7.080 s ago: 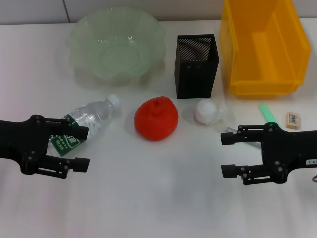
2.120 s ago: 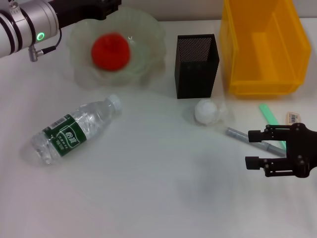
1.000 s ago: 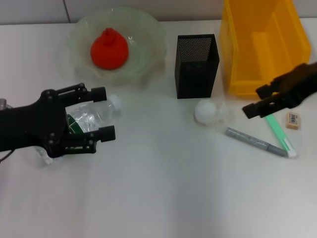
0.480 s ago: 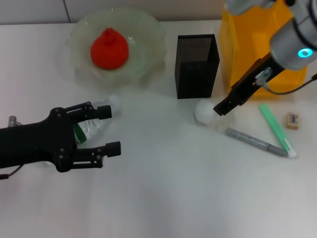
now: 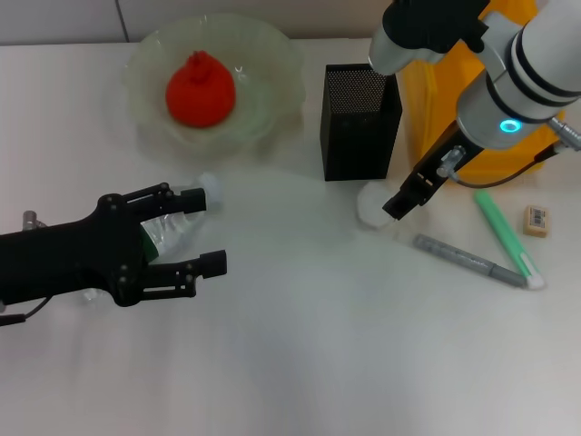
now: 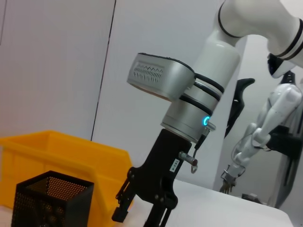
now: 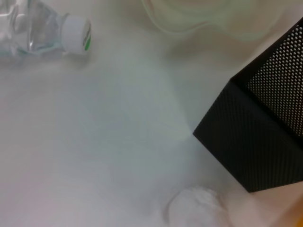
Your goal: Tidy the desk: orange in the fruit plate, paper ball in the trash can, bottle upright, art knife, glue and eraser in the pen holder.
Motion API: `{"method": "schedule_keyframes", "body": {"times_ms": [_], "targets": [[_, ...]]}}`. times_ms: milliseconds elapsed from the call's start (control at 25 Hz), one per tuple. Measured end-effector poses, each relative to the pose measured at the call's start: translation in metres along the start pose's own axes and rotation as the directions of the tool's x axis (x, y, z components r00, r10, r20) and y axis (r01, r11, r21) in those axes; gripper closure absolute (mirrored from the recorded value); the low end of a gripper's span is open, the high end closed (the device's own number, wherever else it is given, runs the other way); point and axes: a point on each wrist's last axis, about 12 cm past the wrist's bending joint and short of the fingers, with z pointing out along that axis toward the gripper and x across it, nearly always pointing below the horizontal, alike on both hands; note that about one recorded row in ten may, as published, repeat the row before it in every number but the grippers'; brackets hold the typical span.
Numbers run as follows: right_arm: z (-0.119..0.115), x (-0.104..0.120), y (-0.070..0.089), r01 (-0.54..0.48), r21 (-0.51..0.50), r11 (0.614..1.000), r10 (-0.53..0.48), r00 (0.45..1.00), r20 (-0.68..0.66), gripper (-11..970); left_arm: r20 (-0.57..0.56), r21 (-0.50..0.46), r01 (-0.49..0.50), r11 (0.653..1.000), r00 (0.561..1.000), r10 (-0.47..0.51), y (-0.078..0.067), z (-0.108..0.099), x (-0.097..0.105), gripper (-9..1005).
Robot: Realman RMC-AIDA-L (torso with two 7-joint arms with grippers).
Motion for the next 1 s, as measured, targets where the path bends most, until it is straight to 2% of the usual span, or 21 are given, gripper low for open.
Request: {"method": "schedule_keyframes", "body": {"times_ms": [560,720,1000], "targets": [[0.029,-0.007,0.002,-0.025,-0.047,0.999,0.026,1.0,0.014,280,-0.012,-0.024,-0.003,1.0,1.0,0.003,0.006,0.006,-0.001,138],[0.037,-0.009,0.004,-0.013,-0.033,0.999,0.013,1.0,0.007,281,-0.009,-0.023,-0.003,1.0,1.0,0.003,0.005,0.008,0.0,141],[0.037,-0.009,0.003,-0.029,-0.029,0.999,0.03,0.999,0.032,283,-0.007,-0.039,0.007,0.999,1.0,-0.007,0.004,0.005,0.003,146]]}}
